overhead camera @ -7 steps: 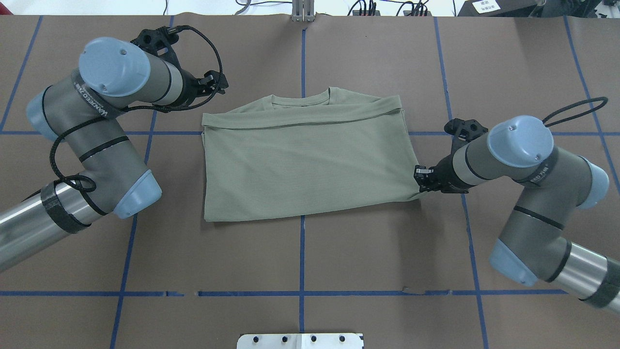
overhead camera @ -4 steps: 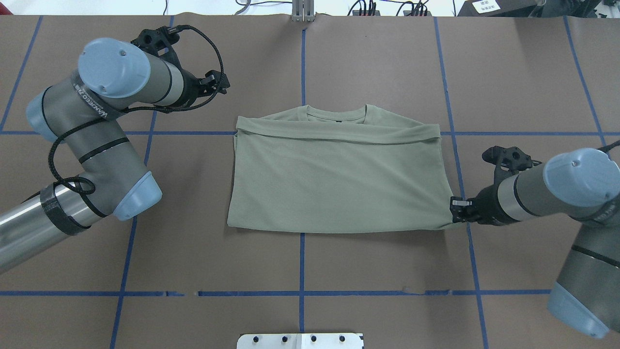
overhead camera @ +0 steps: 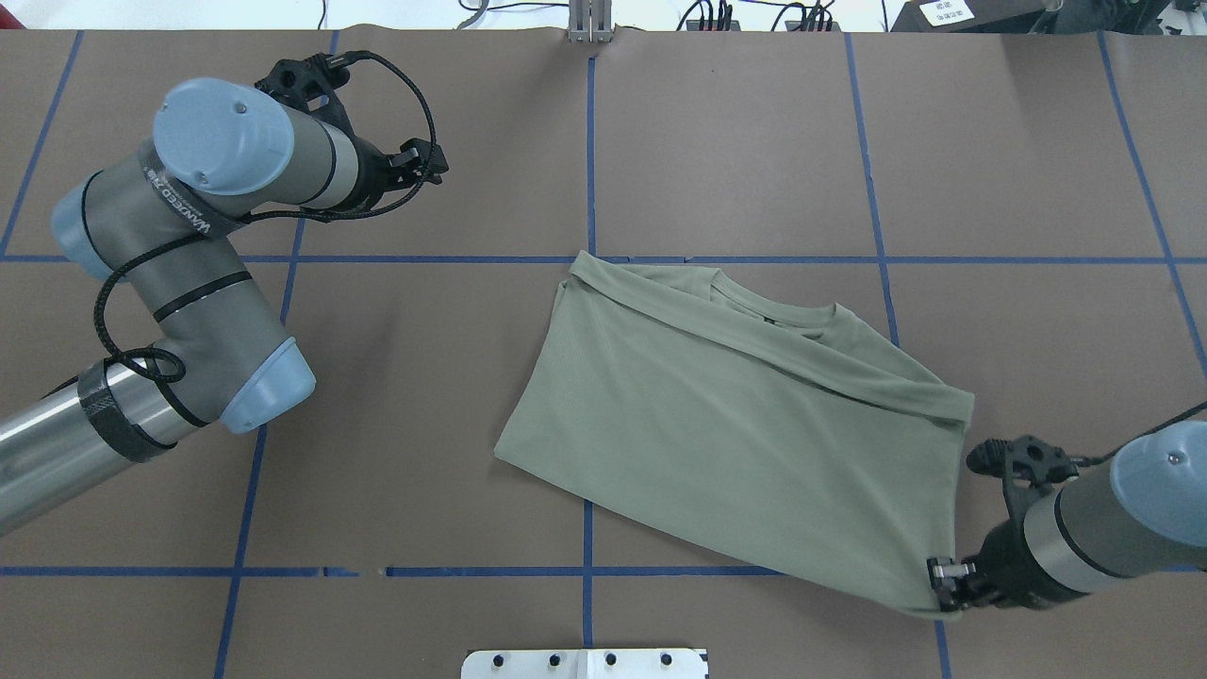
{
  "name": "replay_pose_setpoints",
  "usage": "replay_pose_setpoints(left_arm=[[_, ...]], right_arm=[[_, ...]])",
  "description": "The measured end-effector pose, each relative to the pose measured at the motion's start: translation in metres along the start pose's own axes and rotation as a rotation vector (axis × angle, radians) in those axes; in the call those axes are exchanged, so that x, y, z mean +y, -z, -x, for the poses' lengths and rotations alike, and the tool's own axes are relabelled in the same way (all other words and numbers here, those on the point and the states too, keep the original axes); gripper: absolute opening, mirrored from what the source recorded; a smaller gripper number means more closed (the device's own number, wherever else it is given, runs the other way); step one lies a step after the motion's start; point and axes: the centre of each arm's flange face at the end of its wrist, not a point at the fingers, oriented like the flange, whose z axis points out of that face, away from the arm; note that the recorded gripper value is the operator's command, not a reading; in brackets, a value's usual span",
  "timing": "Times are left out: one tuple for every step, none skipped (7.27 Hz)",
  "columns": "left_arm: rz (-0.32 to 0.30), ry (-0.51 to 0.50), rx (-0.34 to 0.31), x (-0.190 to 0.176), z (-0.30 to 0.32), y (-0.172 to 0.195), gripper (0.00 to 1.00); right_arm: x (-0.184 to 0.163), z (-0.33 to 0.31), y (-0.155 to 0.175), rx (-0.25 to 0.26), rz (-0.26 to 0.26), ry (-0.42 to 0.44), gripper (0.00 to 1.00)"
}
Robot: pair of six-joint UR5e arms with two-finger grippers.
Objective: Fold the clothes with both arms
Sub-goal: 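Drag the grasped corner with the right gripper, rotating the shirt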
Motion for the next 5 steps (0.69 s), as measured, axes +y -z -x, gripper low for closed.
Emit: replay_pose_setpoints(left_arm=[[-0.004, 0.0, -0.004, 0.0, -0.001, 0.003, 0.99], [-0.007, 0.0, -0.006, 0.001, -0.003, 0.008, 0.99], [-0.007, -0.001, -0.006, 0.002, -0.005, 0.012, 0.99], [0.002, -0.006, 0.0, 0.008, -0.009, 0.016, 0.99], [0.02, -0.017, 0.013, 0.021, -0.014, 0.019, 0.99]], right_arm=[[0.021, -0.005, -0.009, 0.023, 0.075, 0.022, 0.99], [0.035, -0.007, -0.016, 0.04, 0.12, 0.039, 1.0], [0.042, -0.007, -0.02, 0.048, 0.141, 0.048, 1.0], [0.04, -0.006, -0.018, 0.04, 0.137, 0.046, 1.0], [0.028, 0.001, -0.008, 0.01, 0.107, 0.029, 1.0]])
